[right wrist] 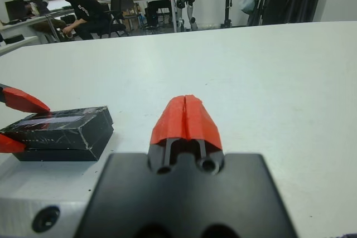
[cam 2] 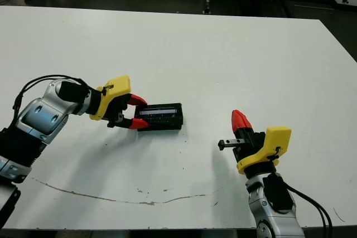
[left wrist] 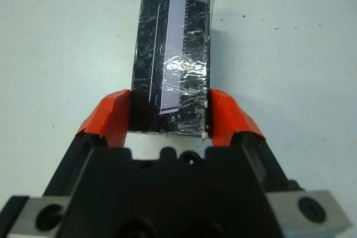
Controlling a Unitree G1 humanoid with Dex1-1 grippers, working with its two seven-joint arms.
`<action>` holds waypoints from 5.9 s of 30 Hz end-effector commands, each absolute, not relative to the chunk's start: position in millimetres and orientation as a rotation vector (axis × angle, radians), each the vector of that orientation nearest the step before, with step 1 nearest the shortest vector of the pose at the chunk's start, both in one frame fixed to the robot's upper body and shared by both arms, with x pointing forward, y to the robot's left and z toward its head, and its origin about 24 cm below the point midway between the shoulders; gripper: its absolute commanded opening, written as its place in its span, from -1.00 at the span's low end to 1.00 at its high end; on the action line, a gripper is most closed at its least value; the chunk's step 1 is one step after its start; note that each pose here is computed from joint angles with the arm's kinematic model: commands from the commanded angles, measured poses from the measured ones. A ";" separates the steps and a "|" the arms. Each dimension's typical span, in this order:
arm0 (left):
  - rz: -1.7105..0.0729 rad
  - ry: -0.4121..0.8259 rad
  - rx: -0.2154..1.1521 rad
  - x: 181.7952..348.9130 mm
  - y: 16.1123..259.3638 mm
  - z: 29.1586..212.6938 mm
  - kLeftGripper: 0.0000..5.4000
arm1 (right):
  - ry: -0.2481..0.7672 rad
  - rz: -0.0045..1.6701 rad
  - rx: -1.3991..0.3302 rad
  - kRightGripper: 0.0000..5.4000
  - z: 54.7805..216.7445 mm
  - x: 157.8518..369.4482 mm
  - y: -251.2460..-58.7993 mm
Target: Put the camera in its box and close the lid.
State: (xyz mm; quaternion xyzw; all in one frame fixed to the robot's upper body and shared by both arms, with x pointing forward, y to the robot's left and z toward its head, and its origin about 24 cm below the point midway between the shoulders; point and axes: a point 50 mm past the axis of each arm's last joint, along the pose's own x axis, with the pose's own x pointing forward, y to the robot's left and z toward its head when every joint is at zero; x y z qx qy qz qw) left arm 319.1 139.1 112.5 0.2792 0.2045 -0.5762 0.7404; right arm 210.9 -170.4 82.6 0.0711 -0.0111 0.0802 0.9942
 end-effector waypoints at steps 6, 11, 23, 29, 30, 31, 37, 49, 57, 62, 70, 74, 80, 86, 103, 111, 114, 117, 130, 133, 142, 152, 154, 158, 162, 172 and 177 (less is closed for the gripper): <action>-1.324 0.656 0.519 290.7 152.1 74.1 0.14 | -0.016 0.163 0.138 -1.00 82.3 211.9 -173.3; -1.310 0.664 0.531 287.5 154.1 74.0 0.14 | -0.016 0.165 0.136 -1.00 81.8 211.9 -173.0; -1.330 0.637 0.543 285.3 154.9 71.4 0.14 | -0.017 0.162 0.135 -1.00 81.6 210.8 -172.7; -1.315 0.658 0.552 284.7 157.9 69.5 0.14 | -0.017 0.170 0.135 -1.00 80.9 210.8 -172.5; -1.311 0.663 0.554 284.5 158.1 69.3 0.14 | -0.016 0.169 0.134 -1.00 80.8 210.7 -172.5; -1.309 0.667 0.554 284.3 158.4 69.0 0.14 | -0.014 0.166 0.133 -1.00 80.7 210.6 -172.5; -1.303 0.680 0.528 282.7 161.4 66.6 0.14 | -0.010 0.158 0.139 -1.00 81.1 210.1 -171.7; -1.325 0.684 0.544 282.4 159.3 59.9 0.14 | -0.009 0.164 0.140 -1.00 80.7 210.6 -171.3; -1.314 0.662 0.706 285.5 151.3 63.7 0.39 | -0.010 0.164 0.141 -1.00 80.5 210.4 -172.2; -1.328 0.624 0.771 285.0 151.4 68.0 0.67 | -0.005 0.157 0.139 -1.00 80.7 210.1 -171.7; -1.317 0.649 0.748 285.8 150.8 68.3 0.99 | -0.007 0.162 0.137 -1.00 80.7 210.1 -171.9; -1.308 0.657 0.747 285.6 150.8 68.7 0.99 | -0.005 0.156 0.138 -1.00 80.7 209.8 -171.8; -1.307 0.639 0.780 285.4 150.9 69.7 0.99 | -0.004 0.159 0.142 -1.00 81.0 209.9 -171.6; -1.286 0.618 0.856 287.0 154.5 70.4 0.99 | -0.005 0.155 0.141 -1.00 80.8 209.7 -171.5; -1.000 0.746 1.086 301.0 197.0 88.6 0.99 | -0.012 0.174 0.142 -1.00 82.1 210.7 -172.7; -0.919 0.729 1.116 307.3 207.3 92.0 0.99 | -0.009 0.159 0.142 -1.00 82.9 210.6 -172.0; -0.910 0.721 1.110 310.9 212.2 101.4 0.99 | -0.013 0.165 0.137 -1.00 83.0 210.8 -172.8; -0.920 0.657 0.960 314.6 220.5 124.7 0.99 | -0.013 0.166 0.140 -1.00 83.1 210.8 -173.3; -0.776 0.036 0.394 311.1 206.5 205.7 0.34 | -0.008 0.165 0.141 -1.00 81.4 210.5 -172.2; -0.771 -0.042 0.320 306.2 192.1 206.6 0.20 | -0.003 0.161 0.150 -1.00 81.1 210.2 -172.1; -0.751 -0.124 0.183 293.4 147.1 192.9 -0.31 | -0.005 0.161 0.136 -1.00 80.6 210.3 -171.3; -0.779 0.023 0.030 285.1 108.5 148.6 -0.89 | -0.010 0.171 0.139 -1.00 79.7 210.7 -171.3; -0.769 0.058 0.027 283.5 103.4 139.5 -0.99 | -0.008 0.174 0.142 -1.00 79.4 210.8 -171.3; -0.764 0.102 0.037 281.5 96.9 124.3 -1.00 | -0.006 0.170 0.141 -1.00 79.8 210.4 -170.8; -0.768 0.135 0.028 281.0 94.0 108.6 -1.00 | -0.004 0.164 0.136 -1.00 79.9 210.4 -170.6; -0.771 0.233 0.043 280.0 93.7 79.5 -1.00 | -0.013 0.176 0.139 -1.00 79.4 210.6 -170.9; -0.748 0.284 0.107 278.9 94.1 66.4 -1.00 | -0.007 0.170 0.135 -1.00 79.7 210.3 -170.8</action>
